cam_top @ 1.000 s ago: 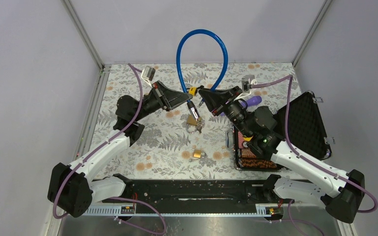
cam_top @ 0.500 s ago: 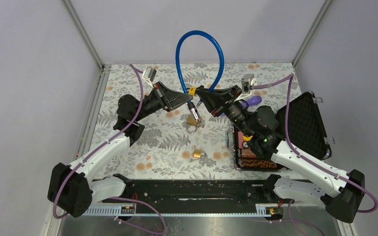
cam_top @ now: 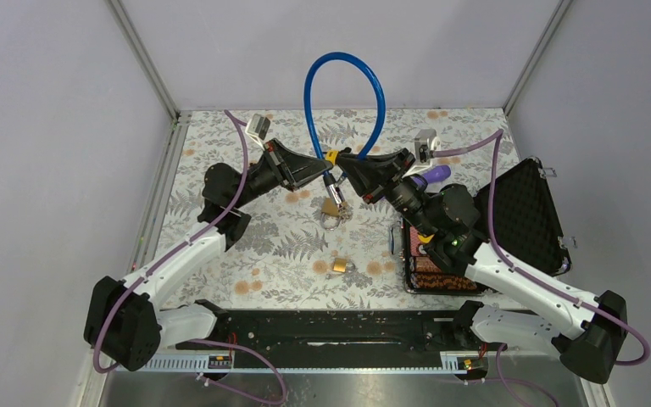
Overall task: Lock with the key
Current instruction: Lock the lock.
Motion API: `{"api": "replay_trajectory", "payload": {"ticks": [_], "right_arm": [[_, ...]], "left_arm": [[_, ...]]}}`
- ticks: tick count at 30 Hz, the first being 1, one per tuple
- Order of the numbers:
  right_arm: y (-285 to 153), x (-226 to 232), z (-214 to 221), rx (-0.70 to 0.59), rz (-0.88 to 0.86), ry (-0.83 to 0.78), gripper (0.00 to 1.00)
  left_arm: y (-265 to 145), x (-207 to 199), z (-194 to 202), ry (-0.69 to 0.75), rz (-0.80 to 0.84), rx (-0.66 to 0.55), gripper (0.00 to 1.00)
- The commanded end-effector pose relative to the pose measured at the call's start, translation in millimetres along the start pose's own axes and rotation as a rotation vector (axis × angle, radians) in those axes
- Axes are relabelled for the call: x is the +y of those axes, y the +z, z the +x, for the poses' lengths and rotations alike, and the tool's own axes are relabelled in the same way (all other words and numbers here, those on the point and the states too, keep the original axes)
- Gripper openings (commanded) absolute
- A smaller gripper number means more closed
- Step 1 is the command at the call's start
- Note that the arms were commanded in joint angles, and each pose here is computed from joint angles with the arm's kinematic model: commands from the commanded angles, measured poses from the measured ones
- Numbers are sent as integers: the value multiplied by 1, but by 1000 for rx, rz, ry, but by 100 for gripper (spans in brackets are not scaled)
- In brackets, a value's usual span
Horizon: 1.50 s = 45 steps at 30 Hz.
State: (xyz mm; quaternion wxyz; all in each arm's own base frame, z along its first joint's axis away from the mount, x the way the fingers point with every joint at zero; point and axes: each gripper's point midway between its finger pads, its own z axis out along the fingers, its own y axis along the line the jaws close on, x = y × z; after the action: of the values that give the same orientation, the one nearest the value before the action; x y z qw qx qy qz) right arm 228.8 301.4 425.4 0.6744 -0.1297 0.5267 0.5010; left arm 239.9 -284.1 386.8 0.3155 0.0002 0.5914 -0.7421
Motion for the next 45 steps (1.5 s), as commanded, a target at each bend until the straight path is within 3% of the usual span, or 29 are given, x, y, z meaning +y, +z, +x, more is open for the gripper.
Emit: {"api": "replay_trajectory", "payload": {"ticks": [1,24,31,45], "right_arm": [[-3,26,-24,-86,-103,-27,0],[0,29,-8,-85,-151,-63,0],[-2,39,18,-80,-243,-171,0],[-1,28,68,17,-253,-291,0]], "left_arm": [[2,-15,-6,-16,55,-32,0],[-6,-7,-15,-186,55,-128,0],[-10,-4,-15,-357,66,-163,0],[-17,-16,-9,-426,102,-154,0]]}}
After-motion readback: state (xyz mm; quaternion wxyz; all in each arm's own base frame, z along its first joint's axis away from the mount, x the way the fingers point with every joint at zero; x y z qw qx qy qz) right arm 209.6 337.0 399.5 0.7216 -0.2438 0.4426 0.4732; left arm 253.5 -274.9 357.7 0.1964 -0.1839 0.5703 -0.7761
